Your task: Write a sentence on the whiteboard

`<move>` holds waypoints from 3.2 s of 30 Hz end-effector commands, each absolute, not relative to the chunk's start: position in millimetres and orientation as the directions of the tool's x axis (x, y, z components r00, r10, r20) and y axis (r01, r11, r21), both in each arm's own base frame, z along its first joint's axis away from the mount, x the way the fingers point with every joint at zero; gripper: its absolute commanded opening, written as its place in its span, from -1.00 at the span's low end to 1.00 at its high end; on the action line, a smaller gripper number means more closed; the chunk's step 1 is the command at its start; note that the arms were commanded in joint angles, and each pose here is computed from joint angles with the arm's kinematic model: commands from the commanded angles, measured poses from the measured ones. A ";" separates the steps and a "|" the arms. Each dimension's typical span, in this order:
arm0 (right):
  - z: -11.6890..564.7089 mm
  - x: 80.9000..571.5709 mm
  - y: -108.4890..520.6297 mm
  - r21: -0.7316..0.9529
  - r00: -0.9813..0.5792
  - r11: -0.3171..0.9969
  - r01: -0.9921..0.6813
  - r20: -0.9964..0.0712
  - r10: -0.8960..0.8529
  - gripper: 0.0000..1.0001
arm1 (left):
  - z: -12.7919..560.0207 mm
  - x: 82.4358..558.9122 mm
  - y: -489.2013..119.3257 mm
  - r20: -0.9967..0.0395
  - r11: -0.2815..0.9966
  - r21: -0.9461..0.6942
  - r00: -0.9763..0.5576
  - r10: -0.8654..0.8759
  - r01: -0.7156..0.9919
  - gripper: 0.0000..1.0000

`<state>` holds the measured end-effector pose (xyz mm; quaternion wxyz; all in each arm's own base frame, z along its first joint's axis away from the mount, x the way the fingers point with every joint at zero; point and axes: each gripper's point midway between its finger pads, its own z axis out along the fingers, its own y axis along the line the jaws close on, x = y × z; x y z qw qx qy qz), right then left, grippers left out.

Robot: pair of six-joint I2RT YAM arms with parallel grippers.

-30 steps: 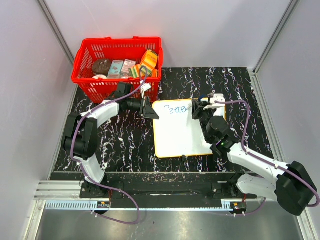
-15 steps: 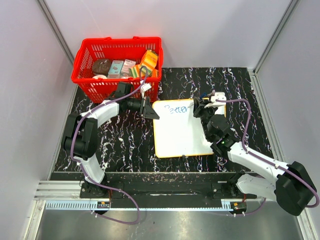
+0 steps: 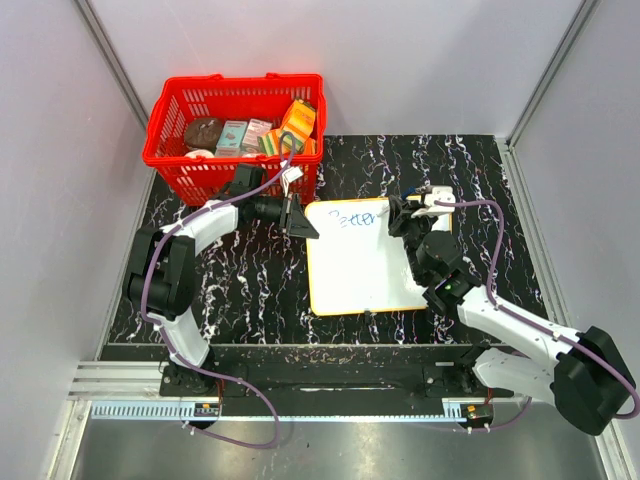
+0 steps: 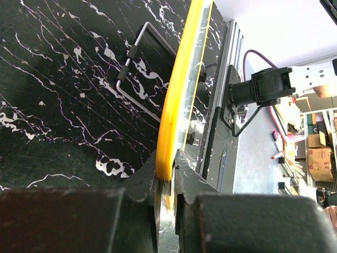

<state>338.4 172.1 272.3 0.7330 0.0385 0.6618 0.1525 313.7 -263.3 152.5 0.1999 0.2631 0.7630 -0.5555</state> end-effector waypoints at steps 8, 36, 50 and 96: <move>290.7 334.2 161.7 0.294 0.124 0.941 -0.166 -0.941 0.316 -1.00 | 148.1 347.0 -262.9 -0.725 0.328 -0.590 -0.663 0.185 0.738 -1.00; 286.7 325.5 126.2 0.210 0.147 0.977 -0.027 -0.966 0.212 -1.00 | 149.2 346.2 -263.5 -0.730 0.327 -0.584 -0.657 0.189 0.743 -1.00; 278.8 326.6 120.8 0.202 0.132 0.979 0.002 -0.971 0.200 -1.00 | 148.7 345.7 -263.5 -0.729 0.330 -0.583 -0.657 0.192 0.743 -1.00; 257.7 329.0 137.3 0.215 0.048 0.973 -0.078 -0.974 0.219 -1.00 | 147.9 345.2 -265.8 -0.731 0.325 -0.579 -0.653 0.198 0.748 -1.00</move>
